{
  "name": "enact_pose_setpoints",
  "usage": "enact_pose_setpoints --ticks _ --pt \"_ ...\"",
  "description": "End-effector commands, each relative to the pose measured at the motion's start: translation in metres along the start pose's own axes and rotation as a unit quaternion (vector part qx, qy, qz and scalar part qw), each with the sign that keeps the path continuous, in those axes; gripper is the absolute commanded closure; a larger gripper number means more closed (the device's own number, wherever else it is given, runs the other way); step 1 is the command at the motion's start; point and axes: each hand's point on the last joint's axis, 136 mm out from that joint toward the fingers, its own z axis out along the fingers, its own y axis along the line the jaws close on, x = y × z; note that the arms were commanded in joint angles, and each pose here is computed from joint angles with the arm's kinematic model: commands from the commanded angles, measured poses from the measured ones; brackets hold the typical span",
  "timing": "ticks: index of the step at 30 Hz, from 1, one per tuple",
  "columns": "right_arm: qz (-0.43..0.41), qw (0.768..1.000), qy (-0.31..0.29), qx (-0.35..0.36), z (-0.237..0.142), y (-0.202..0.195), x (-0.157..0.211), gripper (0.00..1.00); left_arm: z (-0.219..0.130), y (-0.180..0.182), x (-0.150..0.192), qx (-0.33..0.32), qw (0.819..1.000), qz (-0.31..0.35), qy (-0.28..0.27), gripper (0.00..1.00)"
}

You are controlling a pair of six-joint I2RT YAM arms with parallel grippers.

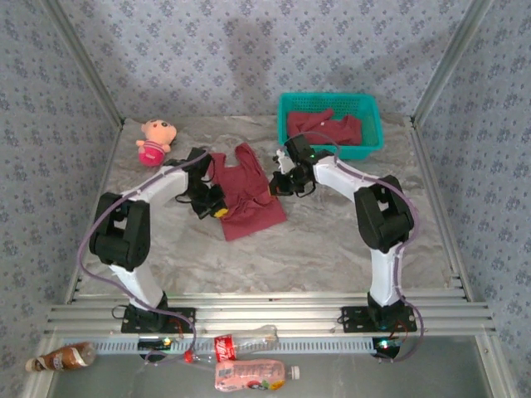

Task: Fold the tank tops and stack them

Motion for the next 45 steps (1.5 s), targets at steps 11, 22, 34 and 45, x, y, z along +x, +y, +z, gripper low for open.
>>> enact_pose_setpoints --ticks 11,22,34,45 --pt "0.056 0.998 -0.038 -0.012 0.018 -0.025 -0.044 0.81 0.001 0.002 -0.04 -0.016 1.0 0.019 -0.011 0.68" --pt "-0.049 0.997 -0.059 0.004 -0.028 -0.01 -0.038 0.61 -0.056 -0.006 -0.023 -0.061 0.993 0.073 -0.074 0.46" --pt "-0.205 0.979 -0.005 -0.008 0.006 0.015 0.042 0.64 0.023 0.001 0.047 -0.084 0.986 0.145 0.003 0.52" --pt "-0.197 0.98 -0.018 0.003 0.039 0.012 -0.001 0.64 0.015 -0.016 -0.016 -0.088 0.981 0.174 -0.01 0.55"
